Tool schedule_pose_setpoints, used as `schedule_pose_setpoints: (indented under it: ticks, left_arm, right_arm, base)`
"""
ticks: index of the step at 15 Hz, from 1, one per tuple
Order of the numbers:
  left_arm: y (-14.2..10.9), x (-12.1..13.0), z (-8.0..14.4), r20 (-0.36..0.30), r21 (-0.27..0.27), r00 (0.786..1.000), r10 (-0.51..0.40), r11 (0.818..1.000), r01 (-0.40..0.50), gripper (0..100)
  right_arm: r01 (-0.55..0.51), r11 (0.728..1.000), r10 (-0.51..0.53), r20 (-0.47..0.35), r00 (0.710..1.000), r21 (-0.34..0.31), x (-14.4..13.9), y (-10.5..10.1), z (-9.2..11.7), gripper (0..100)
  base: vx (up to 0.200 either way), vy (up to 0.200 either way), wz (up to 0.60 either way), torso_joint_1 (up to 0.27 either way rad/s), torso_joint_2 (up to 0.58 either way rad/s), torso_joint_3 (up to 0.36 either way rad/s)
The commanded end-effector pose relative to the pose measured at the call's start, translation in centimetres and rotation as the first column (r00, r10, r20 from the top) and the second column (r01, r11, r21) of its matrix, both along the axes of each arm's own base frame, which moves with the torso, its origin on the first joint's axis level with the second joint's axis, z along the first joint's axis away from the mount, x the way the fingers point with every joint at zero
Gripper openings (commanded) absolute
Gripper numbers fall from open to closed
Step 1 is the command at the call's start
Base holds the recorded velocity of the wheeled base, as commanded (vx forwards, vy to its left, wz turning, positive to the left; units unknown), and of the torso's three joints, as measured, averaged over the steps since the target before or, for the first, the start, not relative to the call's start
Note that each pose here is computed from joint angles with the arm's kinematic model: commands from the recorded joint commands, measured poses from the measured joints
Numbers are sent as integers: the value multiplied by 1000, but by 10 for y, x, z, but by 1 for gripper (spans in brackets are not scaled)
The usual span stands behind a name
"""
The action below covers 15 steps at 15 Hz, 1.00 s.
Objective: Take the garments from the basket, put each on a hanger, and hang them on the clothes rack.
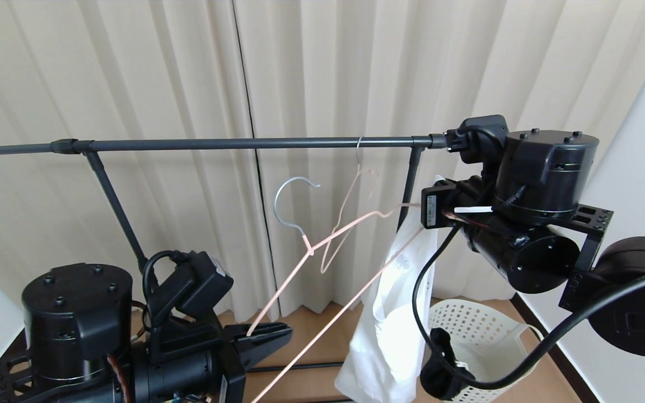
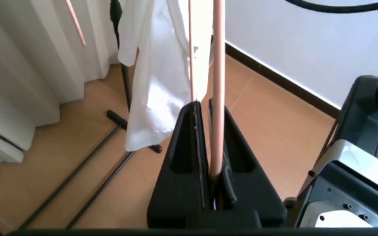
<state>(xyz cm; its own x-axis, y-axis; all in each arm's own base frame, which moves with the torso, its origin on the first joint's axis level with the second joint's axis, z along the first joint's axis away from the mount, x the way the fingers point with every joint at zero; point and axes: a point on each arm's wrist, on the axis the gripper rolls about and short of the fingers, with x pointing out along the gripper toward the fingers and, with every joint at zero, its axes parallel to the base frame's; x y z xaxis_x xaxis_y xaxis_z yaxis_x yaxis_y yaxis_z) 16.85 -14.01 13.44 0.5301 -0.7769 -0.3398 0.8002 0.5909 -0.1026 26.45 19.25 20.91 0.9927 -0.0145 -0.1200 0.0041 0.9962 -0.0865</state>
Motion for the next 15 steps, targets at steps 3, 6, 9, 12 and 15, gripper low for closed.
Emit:
schedule_pose_setpoints:
  ticks: [3,6,9,12,15]
  left_arm:
    - [-1,1,-3,-10,9,1000,-1,1000,1,0]
    - [-1,5,-3,17,31,997,72,997,-73,0]
    - [-2,9,0,60,33,988,145,989,-147,0]
    - [-3,9,-2,68,43,986,150,987,-153,0]
    - [-4,12,-3,79,54,981,175,982,-180,0]
  right_arm:
    - [-42,999,42,-12,999,-8,-10,10,-4,0]
    - [-29,1000,29,-8,1000,-11,-16,13,-4,0]
    - [-3,1000,3,-2,1000,-14,-17,12,-2,0]
    - [32,999,-32,0,999,-28,-22,18,-4,0]
    - [12,999,-12,-4,1000,-38,-32,27,-7,0]
  base:
    - [0,0,0,0,0,0]
    - [0,0,0,0,0,0]
    - [0,0,0,0,0,0]
    - [0,0,0,0,0,0]
    - [0,0,0,0,0,0]
